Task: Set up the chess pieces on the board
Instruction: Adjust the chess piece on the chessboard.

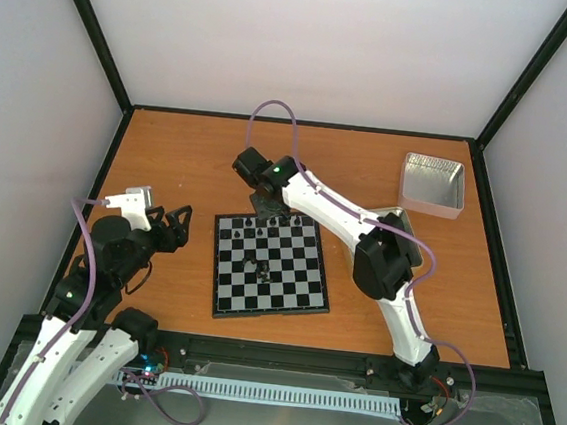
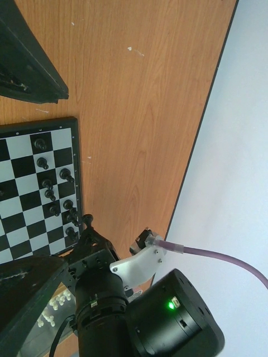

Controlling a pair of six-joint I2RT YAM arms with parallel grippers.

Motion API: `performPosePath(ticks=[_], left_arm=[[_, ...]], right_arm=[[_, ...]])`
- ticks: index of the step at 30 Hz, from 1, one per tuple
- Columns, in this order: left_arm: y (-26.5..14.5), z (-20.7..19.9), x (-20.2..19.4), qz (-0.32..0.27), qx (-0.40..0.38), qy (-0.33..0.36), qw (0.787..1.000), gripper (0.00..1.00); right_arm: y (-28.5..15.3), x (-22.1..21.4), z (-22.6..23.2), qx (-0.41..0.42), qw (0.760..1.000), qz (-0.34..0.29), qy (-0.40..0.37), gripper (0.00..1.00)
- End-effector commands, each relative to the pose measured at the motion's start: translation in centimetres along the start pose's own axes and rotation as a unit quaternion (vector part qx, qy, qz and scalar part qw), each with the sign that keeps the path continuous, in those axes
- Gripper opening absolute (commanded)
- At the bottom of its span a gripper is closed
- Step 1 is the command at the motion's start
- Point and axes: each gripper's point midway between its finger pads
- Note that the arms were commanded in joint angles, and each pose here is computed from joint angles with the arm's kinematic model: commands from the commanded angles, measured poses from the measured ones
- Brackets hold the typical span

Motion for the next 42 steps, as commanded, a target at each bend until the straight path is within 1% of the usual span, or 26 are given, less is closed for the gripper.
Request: performPosePath(ticks=[1, 7, 14, 30, 38, 42], left_arm=[[0.0, -0.1, 0.6, -0.012, 0.0, 0.007, 1.0, 0.75], [0.0, -0.1, 0.6, -0.012, 0.0, 0.007, 1.0, 0.76], [0.0, -0.1, 0.6, -0.012, 0.001, 0.007, 1.0, 0.76], [0.0, 0.0, 0.6, -0.012, 0.003, 0.007, 1.0, 0.76], [0.0, 0.0, 0.6, -0.012, 0.005, 0.007, 1.0, 0.76], [-0.1, 0.1, 0.6, -0.013, 0.005, 0.007, 1.0, 0.76]], right_arm=[[0.4, -0.4, -1.9, -0.064, 0.998, 0.011, 0.003, 0.03], [1.1, -0.9, -2.4, -0.085, 0.996, 0.021, 0.001, 0.03], [1.5, -0.8, -1.1, -0.048, 0.999, 0.023, -0.007, 0.03], [3.1, -1.8, -0.7, -0.05, 0.998, 0.046, -0.013, 0.03], [3.7, -1.8, 0.3, -0.025, 0.998, 0.046, -0.015, 0.03], [4.2, -2.1, 0.4, -0.026, 0.998, 0.053, -0.017, 0.03]])
Point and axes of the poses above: each gripper's point midway between its finger pads, its own y axis out along the fingers, its own z axis along the line the jaws close on, x = y × z, and after that the axes turned 3 degrees about -y, right-handed
